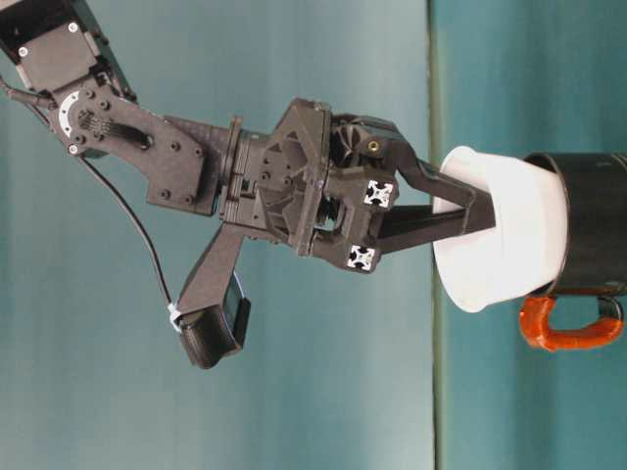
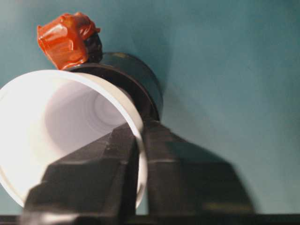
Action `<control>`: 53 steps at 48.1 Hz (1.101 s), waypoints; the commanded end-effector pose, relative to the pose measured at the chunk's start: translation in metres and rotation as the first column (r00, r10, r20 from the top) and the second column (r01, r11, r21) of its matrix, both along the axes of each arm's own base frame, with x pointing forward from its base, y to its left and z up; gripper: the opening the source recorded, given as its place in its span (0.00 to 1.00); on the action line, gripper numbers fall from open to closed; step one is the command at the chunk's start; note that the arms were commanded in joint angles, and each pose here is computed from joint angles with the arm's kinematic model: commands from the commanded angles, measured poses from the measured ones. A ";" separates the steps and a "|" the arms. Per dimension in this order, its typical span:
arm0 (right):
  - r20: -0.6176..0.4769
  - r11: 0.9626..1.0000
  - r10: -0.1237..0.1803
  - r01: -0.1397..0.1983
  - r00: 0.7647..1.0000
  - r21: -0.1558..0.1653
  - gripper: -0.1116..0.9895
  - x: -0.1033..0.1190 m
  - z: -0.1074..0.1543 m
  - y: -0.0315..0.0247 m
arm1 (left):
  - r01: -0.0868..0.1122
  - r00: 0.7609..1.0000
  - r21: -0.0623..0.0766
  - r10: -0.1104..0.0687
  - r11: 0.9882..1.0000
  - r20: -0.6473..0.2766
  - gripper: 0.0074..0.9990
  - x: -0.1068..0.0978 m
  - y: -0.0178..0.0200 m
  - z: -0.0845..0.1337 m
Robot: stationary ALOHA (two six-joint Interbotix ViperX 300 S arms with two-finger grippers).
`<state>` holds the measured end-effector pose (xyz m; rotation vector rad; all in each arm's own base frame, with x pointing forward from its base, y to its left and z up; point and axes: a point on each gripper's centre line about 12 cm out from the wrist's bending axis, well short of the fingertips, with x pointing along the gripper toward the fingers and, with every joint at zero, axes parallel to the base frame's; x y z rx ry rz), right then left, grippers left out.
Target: Put the paper cup into the moved red handle cup holder.
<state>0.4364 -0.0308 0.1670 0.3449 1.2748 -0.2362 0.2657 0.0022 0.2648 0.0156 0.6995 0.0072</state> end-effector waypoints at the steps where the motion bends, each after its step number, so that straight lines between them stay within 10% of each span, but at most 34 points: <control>1: 0.025 1.000 0.008 -0.008 1.000 0.000 0.07 0.000 0.010 0.0017 | 0.002 1.000 0.000 -0.002 1.000 0.018 0.92 0.002 -0.0007 0.006; 20: 0.049 1.000 0.010 -0.010 0.999 -0.007 0.90 -0.005 0.027 0.0016 | 0.002 1.000 0.000 -0.002 1.000 0.018 0.92 0.002 -0.0007 0.006; 53: 0.315 0.997 0.027 -0.003 0.949 -0.075 0.85 -0.050 0.129 -0.0017 | 0.002 1.000 -0.001 -0.002 1.000 0.018 0.92 0.002 -0.0007 0.006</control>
